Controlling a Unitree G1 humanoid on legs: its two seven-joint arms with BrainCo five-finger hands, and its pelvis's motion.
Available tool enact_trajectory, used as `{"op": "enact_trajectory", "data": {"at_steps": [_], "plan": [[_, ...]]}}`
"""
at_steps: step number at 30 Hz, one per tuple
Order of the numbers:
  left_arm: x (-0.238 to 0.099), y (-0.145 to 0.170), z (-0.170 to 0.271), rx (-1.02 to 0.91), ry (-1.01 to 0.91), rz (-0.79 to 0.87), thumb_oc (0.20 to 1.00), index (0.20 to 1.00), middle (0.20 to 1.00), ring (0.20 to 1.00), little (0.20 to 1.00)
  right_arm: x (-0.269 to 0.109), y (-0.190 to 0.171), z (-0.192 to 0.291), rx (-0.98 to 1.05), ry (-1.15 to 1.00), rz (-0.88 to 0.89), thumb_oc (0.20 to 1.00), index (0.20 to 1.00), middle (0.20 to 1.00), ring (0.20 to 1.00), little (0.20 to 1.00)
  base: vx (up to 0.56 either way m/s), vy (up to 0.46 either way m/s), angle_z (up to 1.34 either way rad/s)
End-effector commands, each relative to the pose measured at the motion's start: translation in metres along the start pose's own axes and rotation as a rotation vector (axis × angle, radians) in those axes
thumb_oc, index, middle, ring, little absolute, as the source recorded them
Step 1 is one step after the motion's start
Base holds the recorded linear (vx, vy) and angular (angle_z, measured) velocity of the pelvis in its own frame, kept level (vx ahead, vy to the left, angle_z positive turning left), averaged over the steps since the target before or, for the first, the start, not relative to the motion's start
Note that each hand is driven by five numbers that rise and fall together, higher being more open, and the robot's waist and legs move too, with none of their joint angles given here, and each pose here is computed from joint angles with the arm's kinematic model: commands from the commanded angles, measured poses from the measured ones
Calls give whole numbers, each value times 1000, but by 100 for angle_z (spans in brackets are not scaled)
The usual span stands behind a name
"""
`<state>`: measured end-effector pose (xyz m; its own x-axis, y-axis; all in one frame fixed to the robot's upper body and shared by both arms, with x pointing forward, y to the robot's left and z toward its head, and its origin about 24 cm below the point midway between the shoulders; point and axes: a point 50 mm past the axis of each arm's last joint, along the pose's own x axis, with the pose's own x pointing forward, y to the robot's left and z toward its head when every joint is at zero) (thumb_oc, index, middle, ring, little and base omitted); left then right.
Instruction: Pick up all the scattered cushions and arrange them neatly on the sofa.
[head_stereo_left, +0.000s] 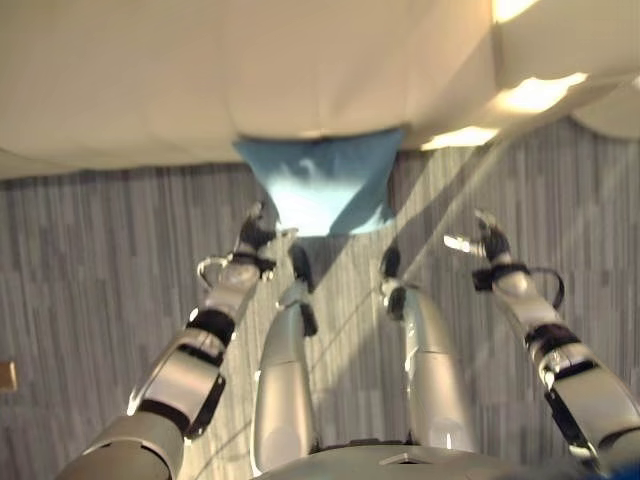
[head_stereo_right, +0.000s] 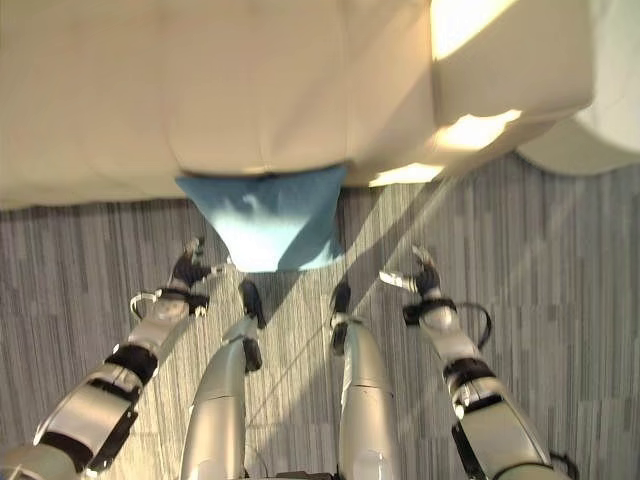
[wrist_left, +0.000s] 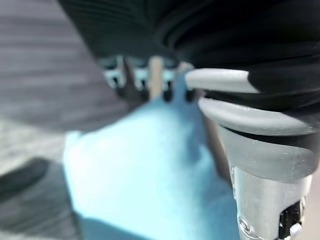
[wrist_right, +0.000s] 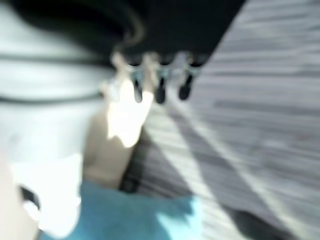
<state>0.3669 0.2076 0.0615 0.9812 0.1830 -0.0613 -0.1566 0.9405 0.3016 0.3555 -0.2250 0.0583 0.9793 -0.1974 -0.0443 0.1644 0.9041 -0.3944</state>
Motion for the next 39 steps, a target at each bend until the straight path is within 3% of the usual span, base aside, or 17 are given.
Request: {"op": "enact_trajectory", "data": {"at_steps": [1, 7, 16, 39], "plan": [[-1, 27, -6, -28, -1, 135, 1000, 1000, 1000, 1000, 1000, -6, -11, -4, -30, -47, -77, 1000, 1000, 1000, 1000, 1000, -57, 52, 5], [19, 67, 44, -18, -107, 285, 1000, 1000, 1000, 1000, 1000, 17, -36, 59, -25, -238, -198, 1000, 1000, 1000, 1000, 1000, 51, 29, -4], [22, 88, 72, 15, -195, 340, 1000, 1000, 1000, 1000, 1000, 18, -54, 71, 20, -278, -266, 1000, 1000, 1000, 1000, 1000, 41, 42, 7], [35, 60, 140, -43, -331, 255, 1000, 1000, 1000, 1000, 1000, 28, -46, 158, 128, -499, -227, 1000, 1000, 1000, 1000, 1000, 39, 24, -2]]}}
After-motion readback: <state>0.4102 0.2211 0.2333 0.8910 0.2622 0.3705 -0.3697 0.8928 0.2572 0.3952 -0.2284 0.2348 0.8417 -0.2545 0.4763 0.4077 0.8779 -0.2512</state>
